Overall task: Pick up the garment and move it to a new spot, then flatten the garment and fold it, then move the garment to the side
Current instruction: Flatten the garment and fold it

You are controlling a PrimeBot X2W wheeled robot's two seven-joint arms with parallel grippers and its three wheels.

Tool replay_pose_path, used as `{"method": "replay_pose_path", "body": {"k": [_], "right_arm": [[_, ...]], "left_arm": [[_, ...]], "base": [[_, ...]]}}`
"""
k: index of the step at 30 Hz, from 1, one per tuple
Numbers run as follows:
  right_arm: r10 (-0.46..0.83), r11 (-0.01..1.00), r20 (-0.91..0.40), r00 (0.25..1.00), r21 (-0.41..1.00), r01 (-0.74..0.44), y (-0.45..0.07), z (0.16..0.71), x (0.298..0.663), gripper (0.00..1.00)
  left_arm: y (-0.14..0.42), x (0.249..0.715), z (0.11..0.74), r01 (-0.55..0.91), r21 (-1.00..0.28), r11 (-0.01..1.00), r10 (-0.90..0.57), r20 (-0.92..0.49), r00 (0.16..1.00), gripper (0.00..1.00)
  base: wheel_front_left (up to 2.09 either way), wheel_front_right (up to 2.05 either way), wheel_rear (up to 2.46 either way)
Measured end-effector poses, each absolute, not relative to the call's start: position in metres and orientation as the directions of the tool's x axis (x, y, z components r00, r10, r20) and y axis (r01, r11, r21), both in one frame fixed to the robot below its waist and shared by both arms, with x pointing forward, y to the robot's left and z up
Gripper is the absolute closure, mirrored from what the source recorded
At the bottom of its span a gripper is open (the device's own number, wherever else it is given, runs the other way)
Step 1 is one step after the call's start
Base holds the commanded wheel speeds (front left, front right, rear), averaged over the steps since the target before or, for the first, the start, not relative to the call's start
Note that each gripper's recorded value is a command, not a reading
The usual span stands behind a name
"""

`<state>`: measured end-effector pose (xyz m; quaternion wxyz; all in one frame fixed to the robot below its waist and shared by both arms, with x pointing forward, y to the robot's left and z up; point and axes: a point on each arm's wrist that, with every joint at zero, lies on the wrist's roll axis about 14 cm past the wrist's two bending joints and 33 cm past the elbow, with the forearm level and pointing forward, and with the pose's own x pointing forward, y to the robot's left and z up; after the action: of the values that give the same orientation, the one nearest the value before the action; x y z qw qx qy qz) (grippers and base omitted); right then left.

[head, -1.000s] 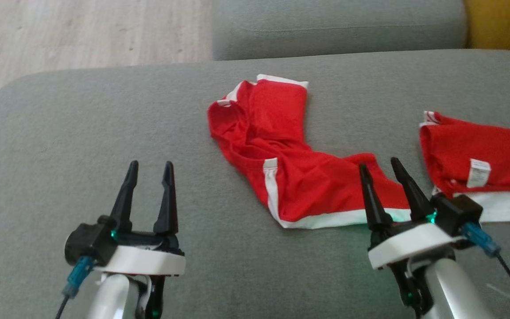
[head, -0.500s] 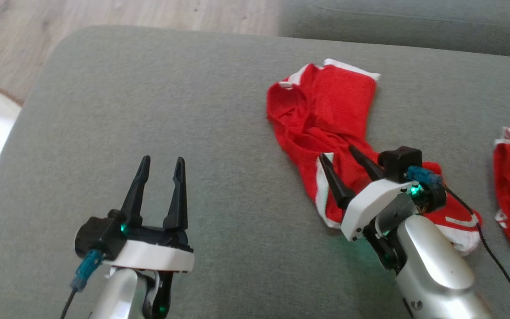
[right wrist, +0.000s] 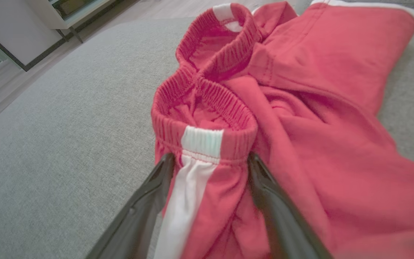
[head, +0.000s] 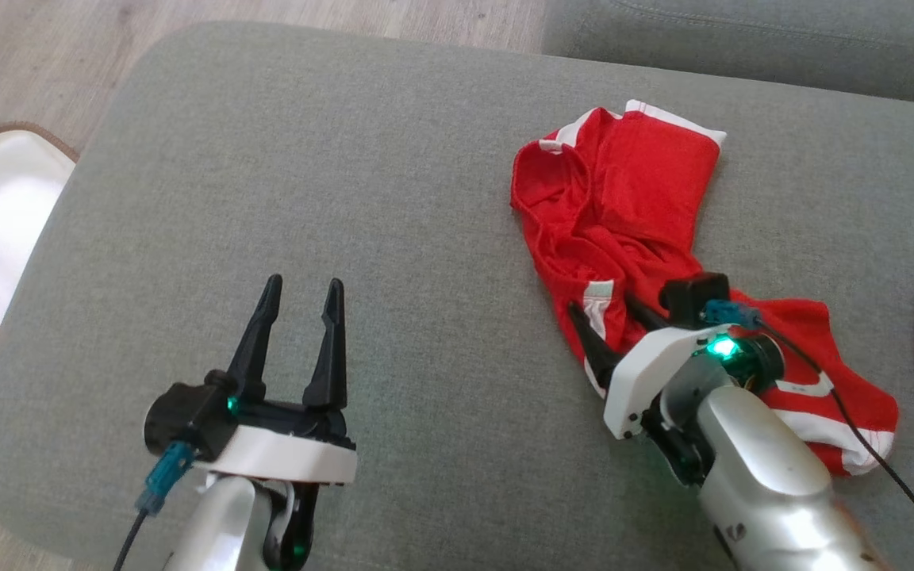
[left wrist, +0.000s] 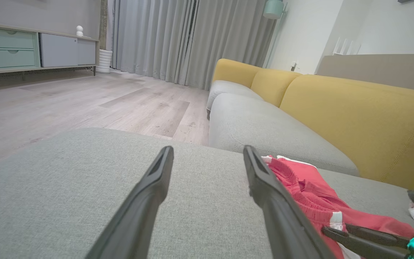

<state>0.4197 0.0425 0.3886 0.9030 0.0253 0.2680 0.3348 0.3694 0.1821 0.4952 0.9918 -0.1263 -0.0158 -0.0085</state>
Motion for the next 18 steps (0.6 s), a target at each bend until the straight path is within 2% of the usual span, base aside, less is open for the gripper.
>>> {"method": "replay_pose_path", "body": {"k": [1,2,9,16,17,18], "right_arm": [[0.624,0.769,-0.467,0.626,0.227,-0.597,0.045,0.388,0.419,0.62],[0.635,0.759,-0.461,0.62,0.222,-0.612,0.048,0.388,0.417,1.0],[0.732,0.668,-0.353,0.583,0.2,-0.717,0.082,0.414,0.405,1.0],[0.821,0.52,-0.347,0.453,0.13,-0.844,0.115,0.421,0.366,1.0],[0.828,0.503,-0.351,0.437,0.124,-0.855,0.118,0.42,0.362,0.8],[0.834,0.489,-0.356,0.422,0.119,-0.864,0.121,0.419,0.358,0.0]], "left_arm": [[0.182,0.369,0.495,0.019,-0.25,0.968,-0.012,0.032,0.999,0.0],[0.182,0.369,0.494,0.019,-0.25,0.968,-0.012,0.031,0.999,0.0],[0.182,0.368,0.496,0.022,-0.25,0.968,-0.013,0.037,0.999,0.0],[0.182,0.365,0.502,0.026,-0.249,0.968,-0.013,0.052,0.999,0.0],[0.182,0.365,0.502,0.027,-0.249,0.968,-0.014,0.053,0.998,0.0],[0.182,0.364,0.502,0.027,-0.249,0.968,-0.014,0.054,0.998,0.0]], "base": [[0.0,0.0,0.0],[0.0,0.0,0.0],[0.0,0.0,0.0],[0.0,0.0,0.0],[0.0,0.0,0.0],[0.0,0.0,0.0]]}}
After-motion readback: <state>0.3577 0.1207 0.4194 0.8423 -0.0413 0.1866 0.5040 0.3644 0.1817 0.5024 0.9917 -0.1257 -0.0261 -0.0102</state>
